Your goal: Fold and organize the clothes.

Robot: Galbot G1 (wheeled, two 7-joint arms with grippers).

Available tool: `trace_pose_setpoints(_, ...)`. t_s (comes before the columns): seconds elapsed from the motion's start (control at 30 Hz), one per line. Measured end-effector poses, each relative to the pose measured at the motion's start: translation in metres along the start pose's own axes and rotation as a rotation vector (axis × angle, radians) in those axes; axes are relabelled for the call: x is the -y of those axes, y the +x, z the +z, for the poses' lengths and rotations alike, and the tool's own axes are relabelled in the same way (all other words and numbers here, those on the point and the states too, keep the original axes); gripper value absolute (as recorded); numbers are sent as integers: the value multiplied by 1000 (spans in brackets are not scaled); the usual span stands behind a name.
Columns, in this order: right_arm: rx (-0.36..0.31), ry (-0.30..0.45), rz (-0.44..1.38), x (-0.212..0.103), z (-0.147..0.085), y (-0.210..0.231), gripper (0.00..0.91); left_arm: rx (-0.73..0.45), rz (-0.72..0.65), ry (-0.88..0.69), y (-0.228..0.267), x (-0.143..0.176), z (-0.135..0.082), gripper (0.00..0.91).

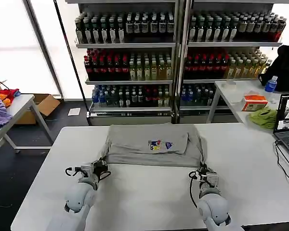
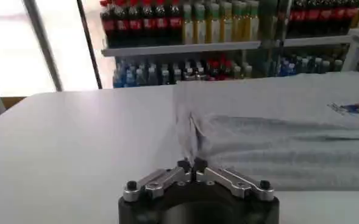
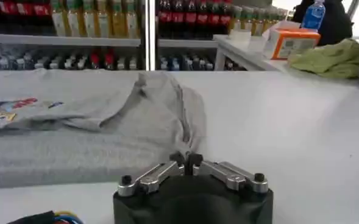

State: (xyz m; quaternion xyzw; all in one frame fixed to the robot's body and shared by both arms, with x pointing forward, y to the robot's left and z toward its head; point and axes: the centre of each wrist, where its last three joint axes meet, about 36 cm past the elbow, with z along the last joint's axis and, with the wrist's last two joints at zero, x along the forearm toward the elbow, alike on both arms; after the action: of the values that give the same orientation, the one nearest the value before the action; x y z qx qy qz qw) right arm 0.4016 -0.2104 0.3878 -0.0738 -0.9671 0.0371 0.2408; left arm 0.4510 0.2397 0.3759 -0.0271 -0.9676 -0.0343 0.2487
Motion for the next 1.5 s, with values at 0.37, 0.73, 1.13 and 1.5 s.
trace_pose_setpoints(0.37,54,19,-4,0,-4,54,0,66,-4,-8,66,3,-2,0)
trace_pose_setpoints(0.73,38,55,1,17,15,107,0,94,-19,-2,143,5,6,10)
trace_pose_setpoints(1.13,-30,94,9,24,37,146,0,59,-11,-14,199,8,16,0)
trace_pose_setpoints(1.5,-70,122,25,25,45,169,907,16,-4,-32,224,14,26,907)
